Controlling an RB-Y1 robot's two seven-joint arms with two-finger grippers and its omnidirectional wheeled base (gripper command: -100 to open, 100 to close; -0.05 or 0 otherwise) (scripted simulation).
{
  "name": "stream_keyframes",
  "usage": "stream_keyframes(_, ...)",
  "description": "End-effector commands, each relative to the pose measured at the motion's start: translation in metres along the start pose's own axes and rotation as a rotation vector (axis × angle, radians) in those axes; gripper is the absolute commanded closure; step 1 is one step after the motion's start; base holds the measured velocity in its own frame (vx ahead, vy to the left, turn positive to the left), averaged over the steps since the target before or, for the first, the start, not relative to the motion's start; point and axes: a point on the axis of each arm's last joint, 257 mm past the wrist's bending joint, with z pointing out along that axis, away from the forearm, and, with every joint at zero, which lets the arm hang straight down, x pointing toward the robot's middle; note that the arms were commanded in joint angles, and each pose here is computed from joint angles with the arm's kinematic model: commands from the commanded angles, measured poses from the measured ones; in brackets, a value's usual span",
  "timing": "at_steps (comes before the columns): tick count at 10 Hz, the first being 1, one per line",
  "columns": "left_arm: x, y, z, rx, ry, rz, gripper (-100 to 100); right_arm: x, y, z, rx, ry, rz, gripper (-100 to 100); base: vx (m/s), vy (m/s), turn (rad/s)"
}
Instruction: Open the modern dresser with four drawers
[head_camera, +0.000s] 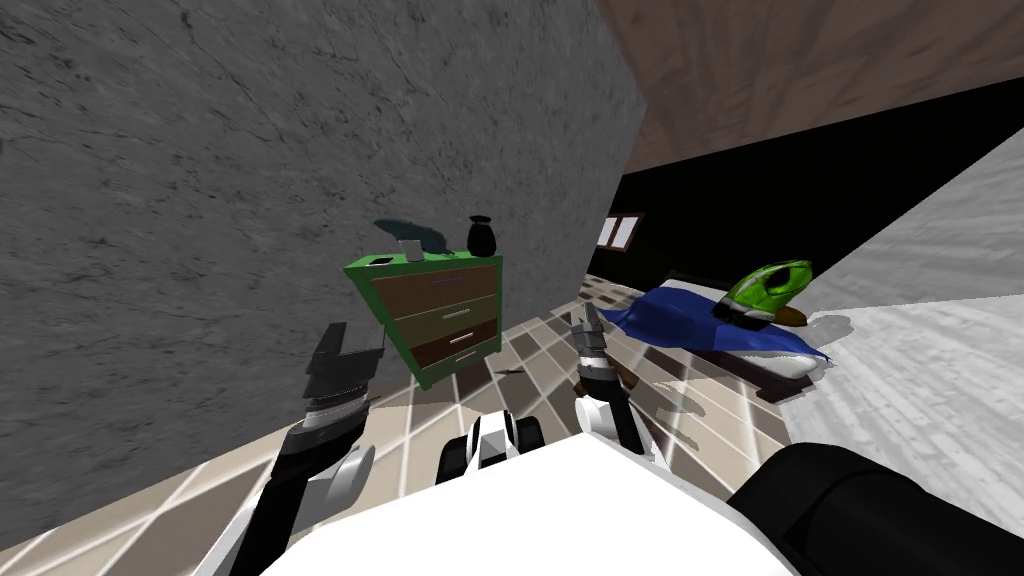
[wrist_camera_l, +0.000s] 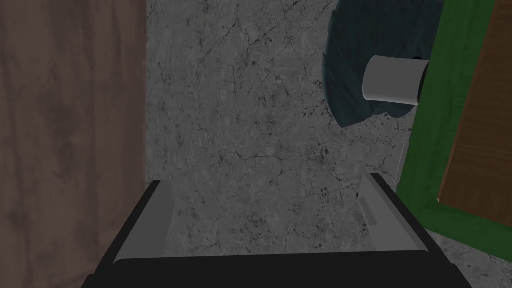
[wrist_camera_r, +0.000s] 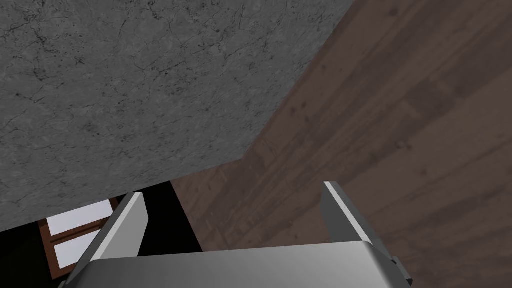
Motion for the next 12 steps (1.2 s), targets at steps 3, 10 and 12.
stream_keyframes(3, -0.009, 0.041, -0.019, -0.078, 0.002, -0.004, -100, 0.0, 0.0, 0.0, 0.0, 0.0, 0.0, 0, 0.109, -0.018, 0.01)
stream_keyframes(10, -0.028, 0.101, -0.054, -0.196, -0.036, -0.023, -100, 0.0, 0.0, 0.0, 0.0, 0.0, 0.0, 0, 0.099, -0.014, 0.01)
stream_keyframes(12, -0.031, 0.112, -0.062, -0.219, -0.045, -0.026, -100, 0.0, 0.0, 0.0, 0.0, 0.0, 0.0, 0, 0.104, -0.028, 0.008)
